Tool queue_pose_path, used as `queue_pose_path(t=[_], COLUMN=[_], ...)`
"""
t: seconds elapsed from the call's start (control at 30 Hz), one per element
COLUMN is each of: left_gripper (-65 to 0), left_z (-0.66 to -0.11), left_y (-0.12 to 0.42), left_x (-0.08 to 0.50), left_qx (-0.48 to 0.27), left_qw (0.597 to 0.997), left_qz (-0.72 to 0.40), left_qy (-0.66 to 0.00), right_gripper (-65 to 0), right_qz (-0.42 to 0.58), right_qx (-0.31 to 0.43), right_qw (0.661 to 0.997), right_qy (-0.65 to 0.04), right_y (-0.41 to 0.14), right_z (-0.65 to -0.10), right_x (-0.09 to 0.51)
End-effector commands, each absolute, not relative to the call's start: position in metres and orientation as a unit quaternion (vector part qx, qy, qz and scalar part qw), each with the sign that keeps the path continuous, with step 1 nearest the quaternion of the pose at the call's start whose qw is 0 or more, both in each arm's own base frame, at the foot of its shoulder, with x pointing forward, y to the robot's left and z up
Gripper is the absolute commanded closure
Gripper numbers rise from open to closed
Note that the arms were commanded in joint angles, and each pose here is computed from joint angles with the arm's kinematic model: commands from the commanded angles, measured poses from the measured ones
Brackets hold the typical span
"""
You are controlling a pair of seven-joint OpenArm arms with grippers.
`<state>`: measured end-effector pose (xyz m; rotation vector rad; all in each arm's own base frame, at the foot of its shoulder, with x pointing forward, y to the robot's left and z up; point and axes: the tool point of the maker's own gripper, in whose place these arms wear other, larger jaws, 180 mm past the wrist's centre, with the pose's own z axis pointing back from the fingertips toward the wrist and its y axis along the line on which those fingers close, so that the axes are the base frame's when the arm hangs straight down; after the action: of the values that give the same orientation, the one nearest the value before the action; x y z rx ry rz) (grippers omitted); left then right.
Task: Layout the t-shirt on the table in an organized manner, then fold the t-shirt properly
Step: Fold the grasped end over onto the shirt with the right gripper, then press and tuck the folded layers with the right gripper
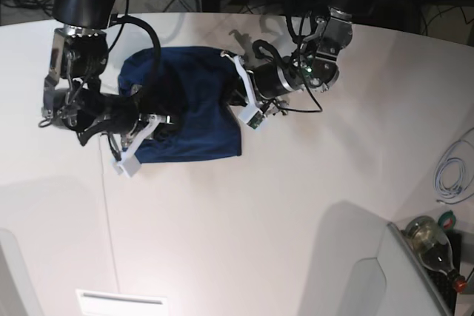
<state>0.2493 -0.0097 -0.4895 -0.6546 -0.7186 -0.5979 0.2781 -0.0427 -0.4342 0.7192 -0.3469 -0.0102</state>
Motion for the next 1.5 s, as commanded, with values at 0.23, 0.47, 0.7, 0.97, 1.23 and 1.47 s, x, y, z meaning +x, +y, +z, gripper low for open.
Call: queue_pose_path(t=[0.23,0.47,0.7,0.97,1.23,1.47], left_gripper=[0.0,0.0,0.0,0.0,0.0,0.0], left_z=[-0.471,-0.442,-0.431,-0.418,-0.427,-0.432], left_y=[0.009,0.104,0.206,0.305,0.336,0.354], left_x=[0.261,0.265,0.216,0.178,0.162,0.149], left_qx=[-0.299,-0.183,-0.086,0.01,0.029,0.039], left_qw=[0.833,0.86,0.895,0.92,0.93,0.935], left_qz=[-0.277,-0.269,-0.216,-0.124,-0.073,-0.043], left_qy=[-0.374,-0.393,-0.381,-0.372,-0.36,-0.35], right_gripper=[-26.6,-35.7,-35.6,-35.6,-35.6,-35.4], right_qz=[-0.018,0.019,0.073,0.11,0.115,-0.021], right_qx=[0.376,0.375,0.378,0.367,0.324,0.247], right_qw=[0.913,0.914,0.91,0.911,0.916,0.926], right_qy=[-0.156,-0.152,-0.151,-0.152,-0.206,-0.284], right_y=[-0.031,-0.014,0.018,0.062,0.061,-0.043], right_z=[-0.441,-0.441,-0.441,-0.427,-0.365,-0.353], right_x=[0.284,0.282,0.272,0.267,0.275,0.297])
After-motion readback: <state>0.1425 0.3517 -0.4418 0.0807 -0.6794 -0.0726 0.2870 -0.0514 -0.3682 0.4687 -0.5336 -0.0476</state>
